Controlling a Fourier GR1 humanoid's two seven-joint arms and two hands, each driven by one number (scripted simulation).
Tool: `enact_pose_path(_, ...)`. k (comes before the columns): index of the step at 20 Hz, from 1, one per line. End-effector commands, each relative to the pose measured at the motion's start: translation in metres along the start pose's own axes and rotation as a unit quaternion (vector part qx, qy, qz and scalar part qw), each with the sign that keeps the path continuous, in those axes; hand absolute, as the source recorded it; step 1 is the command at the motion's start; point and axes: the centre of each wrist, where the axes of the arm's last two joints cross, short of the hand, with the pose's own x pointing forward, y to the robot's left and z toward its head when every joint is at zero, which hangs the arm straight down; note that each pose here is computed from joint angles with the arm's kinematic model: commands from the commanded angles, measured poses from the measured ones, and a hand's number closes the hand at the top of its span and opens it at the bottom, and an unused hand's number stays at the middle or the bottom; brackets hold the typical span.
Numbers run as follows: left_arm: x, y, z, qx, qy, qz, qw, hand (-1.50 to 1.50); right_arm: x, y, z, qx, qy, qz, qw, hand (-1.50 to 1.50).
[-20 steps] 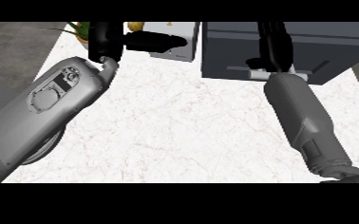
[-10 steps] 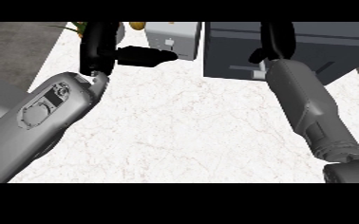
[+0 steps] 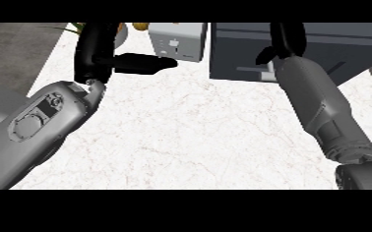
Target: Pick up the can, place it into the drawer and close the drawer
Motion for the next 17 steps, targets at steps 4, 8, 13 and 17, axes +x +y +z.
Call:
enact_pose_path(4,-0.009,0.007,0.004,0.001,0.002,-0.003,1.0,-1.5,0.054,-0.008,-0.025,-0.046,0.018,-0.176,0.983,-1.5)
enact_pose_path(8,-0.017,0.018,0.008,0.012,0.003,0.001,0.9999,-1.5,0.05,-0.015,-0.03,-0.056,0.018,-0.243,0.968,-1.5)
enact_pose_path(13,-0.027,0.024,0.011,0.022,0.015,-0.006,0.9996,-1.5,0.05,-0.02,-0.035,-0.057,0.049,-0.359,0.93,-1.5)
enact_pose_path(17,-0.033,0.01,0.023,0.017,0.006,0.006,0.9998,-1.5,0.065,-0.016,-0.036,-0.052,0.05,-0.369,0.926,-1.5)
